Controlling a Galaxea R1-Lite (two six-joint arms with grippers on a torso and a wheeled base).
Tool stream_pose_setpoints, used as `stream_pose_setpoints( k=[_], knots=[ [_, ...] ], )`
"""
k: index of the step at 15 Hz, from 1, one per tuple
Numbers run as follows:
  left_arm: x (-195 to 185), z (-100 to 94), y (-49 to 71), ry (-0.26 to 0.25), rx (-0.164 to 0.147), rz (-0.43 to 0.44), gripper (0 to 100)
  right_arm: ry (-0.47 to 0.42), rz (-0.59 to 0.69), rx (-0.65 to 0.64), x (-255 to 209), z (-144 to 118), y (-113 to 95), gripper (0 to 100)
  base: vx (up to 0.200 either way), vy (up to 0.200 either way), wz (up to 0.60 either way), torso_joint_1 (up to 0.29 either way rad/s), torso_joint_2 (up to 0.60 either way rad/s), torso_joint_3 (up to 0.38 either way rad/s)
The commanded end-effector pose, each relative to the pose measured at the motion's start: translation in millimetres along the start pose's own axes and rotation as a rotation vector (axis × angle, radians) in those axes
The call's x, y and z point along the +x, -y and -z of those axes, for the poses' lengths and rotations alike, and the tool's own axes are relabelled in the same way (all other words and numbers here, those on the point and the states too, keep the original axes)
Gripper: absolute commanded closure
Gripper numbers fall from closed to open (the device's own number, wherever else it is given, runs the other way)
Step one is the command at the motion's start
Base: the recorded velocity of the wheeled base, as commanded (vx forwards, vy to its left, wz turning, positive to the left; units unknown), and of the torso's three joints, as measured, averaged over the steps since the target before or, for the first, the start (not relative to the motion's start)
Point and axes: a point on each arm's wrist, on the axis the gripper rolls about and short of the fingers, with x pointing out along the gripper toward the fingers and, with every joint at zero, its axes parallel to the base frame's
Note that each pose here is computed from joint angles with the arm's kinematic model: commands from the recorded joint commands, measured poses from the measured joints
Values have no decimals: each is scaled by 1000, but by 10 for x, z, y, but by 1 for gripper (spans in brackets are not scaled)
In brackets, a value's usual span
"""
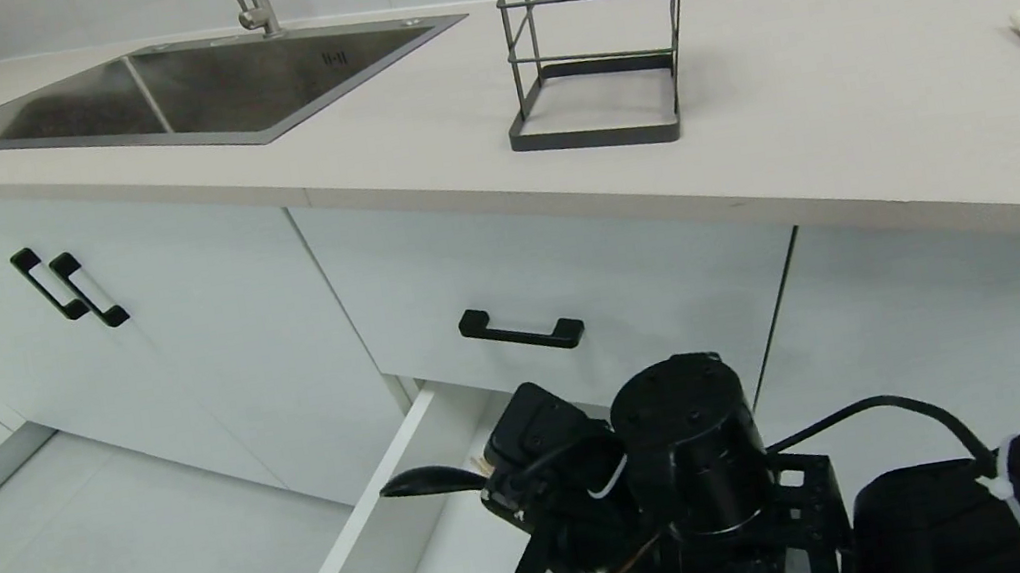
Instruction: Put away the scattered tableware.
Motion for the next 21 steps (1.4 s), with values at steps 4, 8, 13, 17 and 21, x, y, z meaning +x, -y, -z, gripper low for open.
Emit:
stream_pose_setpoints(
  k=[4,8,13,17,21],
  knots=[
    [0,0,0,0,0,-1,0,-119,33,-11,384,316,-67,100,0,0,0,0,0,0],
    [0,0,0,0,0,-1,0,-142,75,4,569,361,-14,100,0,0,0,0,0,0],
    [0,0,0,0,0,-1,0,-146,89,18,648,381,30,100,0,0,0,0,0,0],
    [0,0,0,0,0,-1,0,-163,94,18,683,449,54,100,0,0,0,0,0,0],
    [0,0,0,0,0,-1,0,-186,110,20,799,572,118,100,0,0,0,0,0,0]
  ],
)
